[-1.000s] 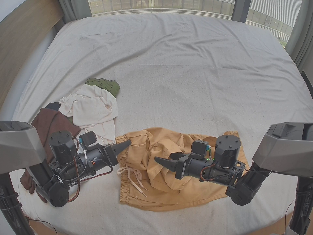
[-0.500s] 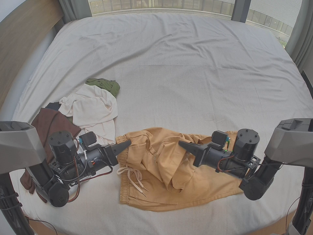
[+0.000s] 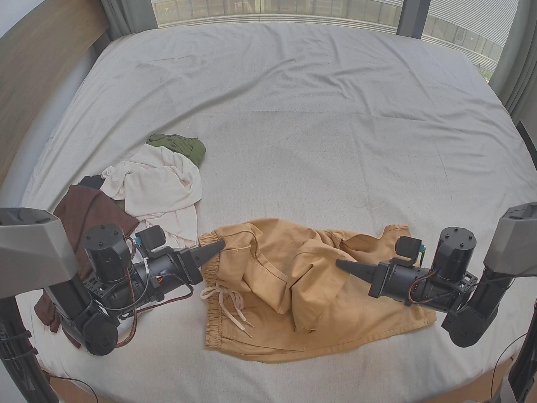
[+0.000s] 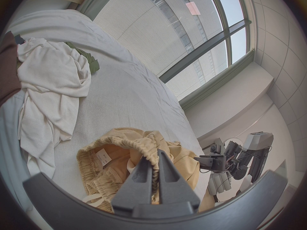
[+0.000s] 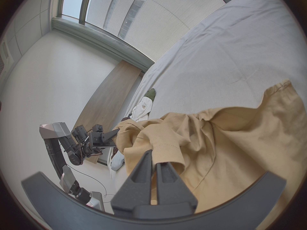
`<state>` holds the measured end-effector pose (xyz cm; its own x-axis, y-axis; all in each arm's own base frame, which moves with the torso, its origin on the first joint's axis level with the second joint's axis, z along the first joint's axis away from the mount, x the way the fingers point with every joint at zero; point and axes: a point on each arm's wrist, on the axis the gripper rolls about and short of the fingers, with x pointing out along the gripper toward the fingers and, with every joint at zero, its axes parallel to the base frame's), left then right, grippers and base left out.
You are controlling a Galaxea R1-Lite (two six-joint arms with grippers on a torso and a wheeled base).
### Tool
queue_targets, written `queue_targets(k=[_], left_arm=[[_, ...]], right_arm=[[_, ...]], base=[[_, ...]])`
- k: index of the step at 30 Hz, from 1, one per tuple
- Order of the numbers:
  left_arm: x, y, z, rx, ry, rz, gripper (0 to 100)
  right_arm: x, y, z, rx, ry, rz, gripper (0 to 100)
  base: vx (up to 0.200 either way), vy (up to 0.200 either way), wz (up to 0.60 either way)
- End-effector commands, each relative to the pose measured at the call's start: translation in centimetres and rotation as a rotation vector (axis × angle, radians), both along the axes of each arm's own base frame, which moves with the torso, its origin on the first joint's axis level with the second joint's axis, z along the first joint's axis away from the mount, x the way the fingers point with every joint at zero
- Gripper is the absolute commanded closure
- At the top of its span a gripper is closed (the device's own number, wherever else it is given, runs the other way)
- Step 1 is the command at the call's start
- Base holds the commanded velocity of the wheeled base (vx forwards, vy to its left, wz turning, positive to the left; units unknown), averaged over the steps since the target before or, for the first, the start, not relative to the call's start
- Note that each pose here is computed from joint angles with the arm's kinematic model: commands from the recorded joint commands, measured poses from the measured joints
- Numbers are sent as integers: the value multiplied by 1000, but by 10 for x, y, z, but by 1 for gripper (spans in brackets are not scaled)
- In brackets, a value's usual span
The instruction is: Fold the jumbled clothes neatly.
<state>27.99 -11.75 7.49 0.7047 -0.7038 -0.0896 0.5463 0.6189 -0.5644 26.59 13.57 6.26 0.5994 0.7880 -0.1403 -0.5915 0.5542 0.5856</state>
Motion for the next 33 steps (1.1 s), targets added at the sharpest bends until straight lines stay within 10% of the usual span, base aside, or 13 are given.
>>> queue_targets(k=[1,7,8,33], left_arm=[[0,0,1,-1,-3,-1,100],[0,0,1,-2,-4,-1,100],[0,0,1,-2,-4,2,100],[-1,-2,-1,2,2,-6,100]], right_arm=[[4,8,-9,-6,15,20,100],[4,23,-10,-1,1,63,100],[4,24,-10,-1,1,65,0],[35,76,-8,58,-118,142,0]], base=[[0,0,0],[0,0,0],[0,0,0],[0,0,0]])
